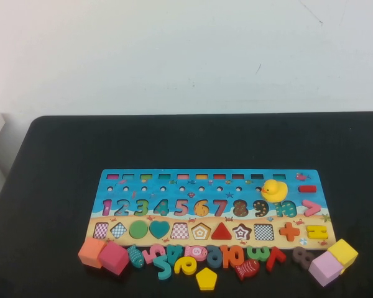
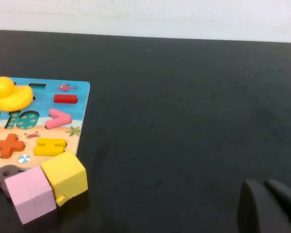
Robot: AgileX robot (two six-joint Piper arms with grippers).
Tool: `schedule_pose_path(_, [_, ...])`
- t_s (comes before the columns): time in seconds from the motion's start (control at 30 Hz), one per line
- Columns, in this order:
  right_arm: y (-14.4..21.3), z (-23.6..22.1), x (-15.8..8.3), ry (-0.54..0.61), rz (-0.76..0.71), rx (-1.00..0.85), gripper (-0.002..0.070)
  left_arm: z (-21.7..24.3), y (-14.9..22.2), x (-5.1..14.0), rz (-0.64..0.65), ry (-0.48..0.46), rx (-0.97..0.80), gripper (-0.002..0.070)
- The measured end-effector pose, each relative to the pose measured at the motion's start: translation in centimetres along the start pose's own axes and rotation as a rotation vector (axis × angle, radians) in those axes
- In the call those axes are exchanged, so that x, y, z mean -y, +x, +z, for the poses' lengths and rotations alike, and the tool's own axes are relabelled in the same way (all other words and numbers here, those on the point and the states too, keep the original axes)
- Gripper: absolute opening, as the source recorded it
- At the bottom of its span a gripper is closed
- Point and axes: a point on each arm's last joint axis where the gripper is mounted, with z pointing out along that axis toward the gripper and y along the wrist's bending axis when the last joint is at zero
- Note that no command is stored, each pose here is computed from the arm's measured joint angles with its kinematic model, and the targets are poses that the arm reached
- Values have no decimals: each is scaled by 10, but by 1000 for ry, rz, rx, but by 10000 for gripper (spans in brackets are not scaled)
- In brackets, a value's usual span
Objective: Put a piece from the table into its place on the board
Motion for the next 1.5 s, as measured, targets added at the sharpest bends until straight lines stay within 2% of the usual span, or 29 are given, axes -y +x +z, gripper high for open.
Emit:
schedule_pose_path(0.2, [0, 0, 0, 0, 0, 0, 19, 11, -15, 36, 391, 27, -283, -1])
schedule_pose_path(0.23, [0, 0, 0, 0, 0, 0, 19, 18, -25, 52, 543, 69, -369, -1])
schedule_pose_path(0.37, [0, 0, 0, 0, 0, 0, 19, 40, -48, 80, 719, 137, -513, -1])
schedule_pose_path(0.47, [0, 0, 0, 0, 0, 0, 19, 65, -63, 88, 751, 139, -586, -1])
schedule_pose_path(0.6, [0, 0, 0, 0, 0, 0, 19, 96, -73, 88, 772, 130, -663, -1])
schedule_pose_path(0.83, [0, 0, 0, 0, 0, 0, 19, 134, -60, 78, 830, 175, -879, -1])
schedule_pose_path(1.03, [0, 0, 0, 0, 0, 0, 19, 149, -20, 94, 974, 221, -1027, -1])
schedule_pose_path(1.33, [0, 0, 0, 0, 0, 0, 19, 178, 57, 118, 1149, 174, -1248, -1])
schedule_pose_path(1.5, [0, 0, 0, 0, 0, 0, 19, 198, 98, 126, 1193, 161, -1366, -1])
